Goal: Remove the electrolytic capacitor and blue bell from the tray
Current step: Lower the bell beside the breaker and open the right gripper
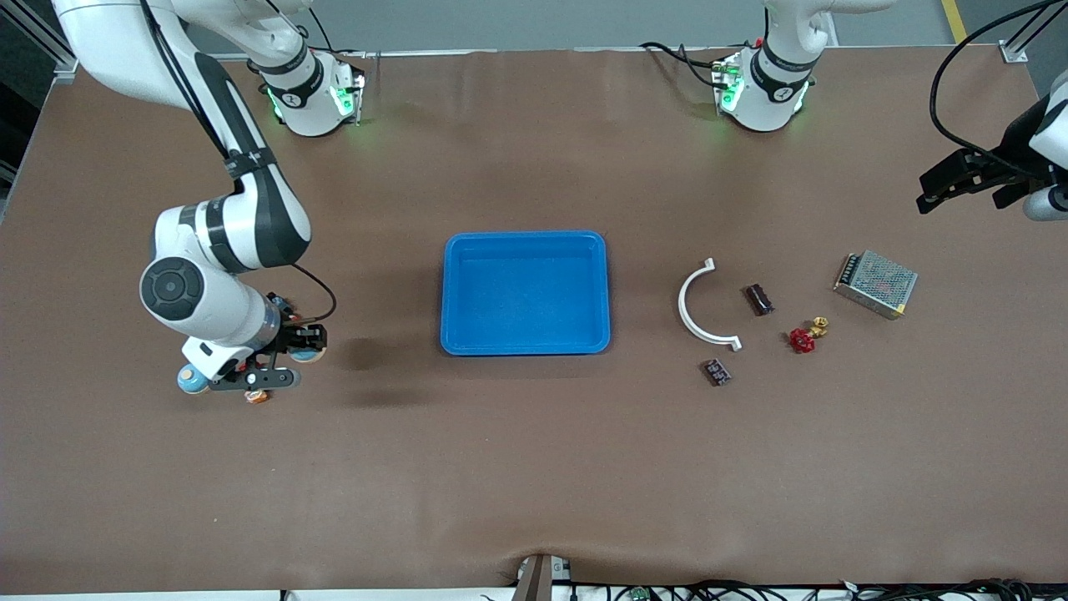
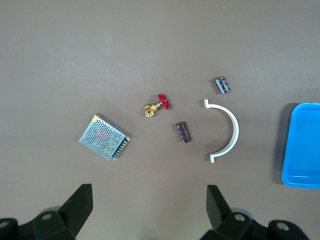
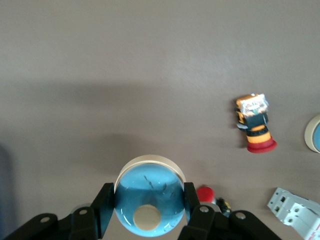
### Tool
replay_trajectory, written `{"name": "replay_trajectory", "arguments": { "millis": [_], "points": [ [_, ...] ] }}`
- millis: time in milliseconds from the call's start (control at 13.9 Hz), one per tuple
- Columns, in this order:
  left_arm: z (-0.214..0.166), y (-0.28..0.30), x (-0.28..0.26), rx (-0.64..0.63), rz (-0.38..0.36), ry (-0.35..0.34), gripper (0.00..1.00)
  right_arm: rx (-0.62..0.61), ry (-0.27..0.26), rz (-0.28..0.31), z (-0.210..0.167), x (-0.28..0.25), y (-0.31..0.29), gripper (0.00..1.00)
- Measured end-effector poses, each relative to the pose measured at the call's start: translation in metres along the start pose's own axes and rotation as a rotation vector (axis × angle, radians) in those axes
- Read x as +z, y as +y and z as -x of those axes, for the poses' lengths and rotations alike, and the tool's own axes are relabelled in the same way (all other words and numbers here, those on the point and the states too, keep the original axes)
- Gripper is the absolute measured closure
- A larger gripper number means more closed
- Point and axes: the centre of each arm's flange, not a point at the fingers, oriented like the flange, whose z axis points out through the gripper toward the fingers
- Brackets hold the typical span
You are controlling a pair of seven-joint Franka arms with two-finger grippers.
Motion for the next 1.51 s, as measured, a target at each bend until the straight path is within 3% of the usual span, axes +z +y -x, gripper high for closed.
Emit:
{"name": "replay_trajectory", "arguments": {
  "millis": [865,1514],
  "points": [
    [0.000,-0.002,0.000,-0.003,0.000,0.002,0.00,-0.168,-0.002,-0.014,0.101,0.033,0.140,0.39],
    [-0.002,-0.002,-0.001,-0.003,0.001,0.013,0.00,-0.195,0.004,-0.018,0.144,0.063,0.157,0.39]
  ]
}}
